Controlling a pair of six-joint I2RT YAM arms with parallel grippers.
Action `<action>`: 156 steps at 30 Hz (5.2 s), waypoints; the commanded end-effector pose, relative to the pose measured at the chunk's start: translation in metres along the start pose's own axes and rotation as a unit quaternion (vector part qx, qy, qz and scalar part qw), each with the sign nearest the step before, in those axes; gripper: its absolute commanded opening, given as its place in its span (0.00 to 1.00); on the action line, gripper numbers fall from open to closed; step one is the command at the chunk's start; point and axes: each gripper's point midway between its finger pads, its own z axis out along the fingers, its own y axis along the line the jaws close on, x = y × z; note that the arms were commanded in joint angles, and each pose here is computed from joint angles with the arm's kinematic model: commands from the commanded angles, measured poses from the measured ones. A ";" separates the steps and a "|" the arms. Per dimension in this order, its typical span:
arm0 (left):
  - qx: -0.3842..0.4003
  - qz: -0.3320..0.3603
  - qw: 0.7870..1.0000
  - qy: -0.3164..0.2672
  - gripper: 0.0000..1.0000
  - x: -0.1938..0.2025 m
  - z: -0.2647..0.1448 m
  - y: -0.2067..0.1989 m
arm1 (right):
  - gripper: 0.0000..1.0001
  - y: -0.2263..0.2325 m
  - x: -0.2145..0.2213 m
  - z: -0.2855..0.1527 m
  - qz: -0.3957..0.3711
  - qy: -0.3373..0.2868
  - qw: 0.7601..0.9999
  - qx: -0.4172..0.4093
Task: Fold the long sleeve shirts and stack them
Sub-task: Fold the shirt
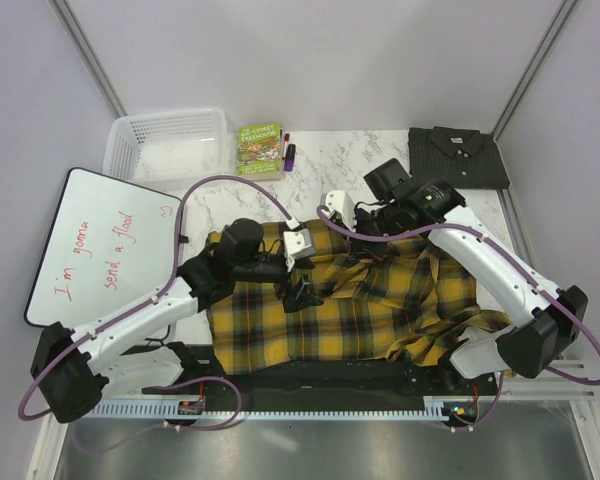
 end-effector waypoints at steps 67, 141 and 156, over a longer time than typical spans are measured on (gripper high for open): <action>0.252 0.558 0.781 0.123 0.10 0.012 0.066 -0.238 | 0.44 -0.103 0.185 0.010 0.282 0.051 0.958 -0.020; -0.314 -0.092 0.924 0.198 0.02 0.084 -0.074 0.172 | 0.28 -0.187 0.250 -0.026 0.255 0.184 0.948 0.049; -0.376 -0.082 0.897 0.220 0.02 0.107 -0.100 0.191 | 0.64 -0.212 0.221 -0.044 0.254 0.147 0.952 0.089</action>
